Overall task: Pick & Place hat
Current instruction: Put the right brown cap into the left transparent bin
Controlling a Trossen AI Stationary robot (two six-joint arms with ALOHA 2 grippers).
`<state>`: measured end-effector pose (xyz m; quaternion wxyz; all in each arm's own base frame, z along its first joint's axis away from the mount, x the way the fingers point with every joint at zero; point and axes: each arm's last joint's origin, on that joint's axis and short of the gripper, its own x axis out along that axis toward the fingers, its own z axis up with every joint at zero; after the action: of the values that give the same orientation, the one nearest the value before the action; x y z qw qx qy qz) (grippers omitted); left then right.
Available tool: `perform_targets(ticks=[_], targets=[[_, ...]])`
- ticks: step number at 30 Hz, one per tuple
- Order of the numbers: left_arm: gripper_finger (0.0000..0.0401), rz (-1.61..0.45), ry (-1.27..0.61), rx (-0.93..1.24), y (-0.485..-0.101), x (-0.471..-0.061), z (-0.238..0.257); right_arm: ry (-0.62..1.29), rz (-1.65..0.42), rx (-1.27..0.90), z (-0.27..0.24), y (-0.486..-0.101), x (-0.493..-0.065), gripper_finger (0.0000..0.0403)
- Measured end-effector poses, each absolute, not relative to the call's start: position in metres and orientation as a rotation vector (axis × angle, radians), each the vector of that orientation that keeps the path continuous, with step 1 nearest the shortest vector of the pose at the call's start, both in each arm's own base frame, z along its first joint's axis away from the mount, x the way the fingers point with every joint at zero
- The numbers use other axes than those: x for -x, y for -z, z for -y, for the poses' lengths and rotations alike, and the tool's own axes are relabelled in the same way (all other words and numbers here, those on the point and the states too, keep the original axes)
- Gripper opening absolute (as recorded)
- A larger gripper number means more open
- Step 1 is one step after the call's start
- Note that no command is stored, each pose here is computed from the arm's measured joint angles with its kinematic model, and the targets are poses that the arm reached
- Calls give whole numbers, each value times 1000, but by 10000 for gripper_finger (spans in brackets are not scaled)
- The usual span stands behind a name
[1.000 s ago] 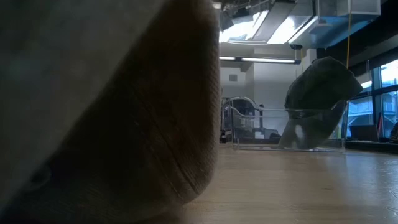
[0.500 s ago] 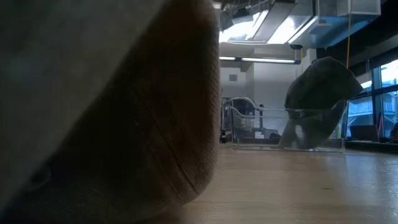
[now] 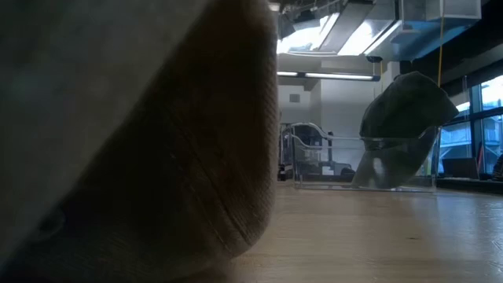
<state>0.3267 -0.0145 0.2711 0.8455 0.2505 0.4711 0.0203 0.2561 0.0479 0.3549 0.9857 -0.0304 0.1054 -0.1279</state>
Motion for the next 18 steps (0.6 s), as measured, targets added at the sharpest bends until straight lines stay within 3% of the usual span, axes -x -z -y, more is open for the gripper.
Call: perform_targets(ticks=[6, 12, 18], targets=[[111, -1002, -108, -561, -272, -326, 12, 257, -211, 61, -48, -355, -256, 255], [86, -1026, -56, -549, -270, -324, 13, 257, -211, 61, -48, -355, -256, 255], [31, -1037, -43, -549, -267, -325, 14, 257, -211, 61, -48, -355, -256, 255]])
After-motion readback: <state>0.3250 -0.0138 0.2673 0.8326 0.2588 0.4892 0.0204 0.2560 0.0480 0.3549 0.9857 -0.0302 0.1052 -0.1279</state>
